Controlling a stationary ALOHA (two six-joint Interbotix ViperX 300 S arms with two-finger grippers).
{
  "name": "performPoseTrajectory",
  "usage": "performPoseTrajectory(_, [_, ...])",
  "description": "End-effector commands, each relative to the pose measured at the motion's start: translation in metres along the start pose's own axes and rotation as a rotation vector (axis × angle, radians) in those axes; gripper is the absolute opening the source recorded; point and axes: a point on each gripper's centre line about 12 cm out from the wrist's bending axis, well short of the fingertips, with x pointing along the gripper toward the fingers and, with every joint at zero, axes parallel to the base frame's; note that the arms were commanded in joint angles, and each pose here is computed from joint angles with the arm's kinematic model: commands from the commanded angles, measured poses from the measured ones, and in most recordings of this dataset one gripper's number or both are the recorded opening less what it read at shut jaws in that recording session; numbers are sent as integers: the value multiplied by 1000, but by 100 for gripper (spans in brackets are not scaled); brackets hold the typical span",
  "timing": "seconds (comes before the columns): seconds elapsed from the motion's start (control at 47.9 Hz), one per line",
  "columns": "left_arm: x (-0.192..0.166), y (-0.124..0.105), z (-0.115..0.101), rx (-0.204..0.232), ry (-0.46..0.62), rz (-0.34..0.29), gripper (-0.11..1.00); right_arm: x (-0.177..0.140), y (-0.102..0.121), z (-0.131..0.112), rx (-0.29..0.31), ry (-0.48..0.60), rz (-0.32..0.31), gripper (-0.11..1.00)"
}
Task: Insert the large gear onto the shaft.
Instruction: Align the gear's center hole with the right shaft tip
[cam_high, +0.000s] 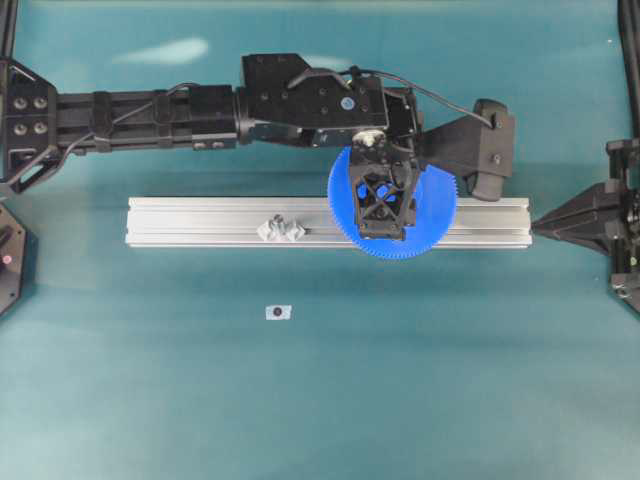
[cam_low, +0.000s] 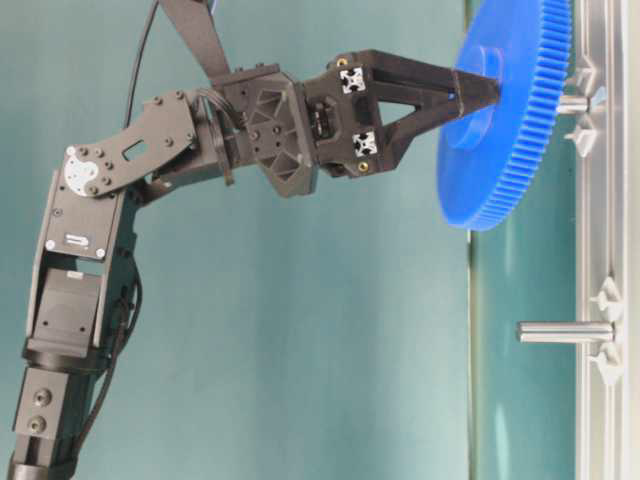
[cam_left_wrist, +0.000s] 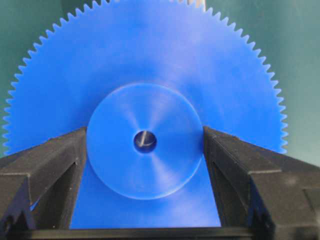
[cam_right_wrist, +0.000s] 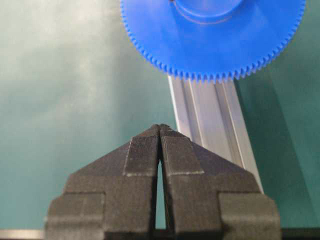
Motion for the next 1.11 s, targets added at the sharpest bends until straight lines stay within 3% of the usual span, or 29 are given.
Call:
performPoseTrajectory(0.0, [-18, 16, 3, -21, -42, 26, 76, 0, 0, 3, 10, -6, 0, 5])
performPoseTrajectory(0.313, [-14, 13, -7, -31, -12, 18, 76, 0, 0, 3, 10, -6, 0, 5])
performPoseTrajectory(0.564, [-11, -3, -17, -8, 10, 4, 76, 0, 0, 3, 10, -6, -1, 5])
performPoseTrajectory(1.086, [-17, 8, 7, 19, -42, 21, 76, 0, 0, 2, 10, -3, -1, 5])
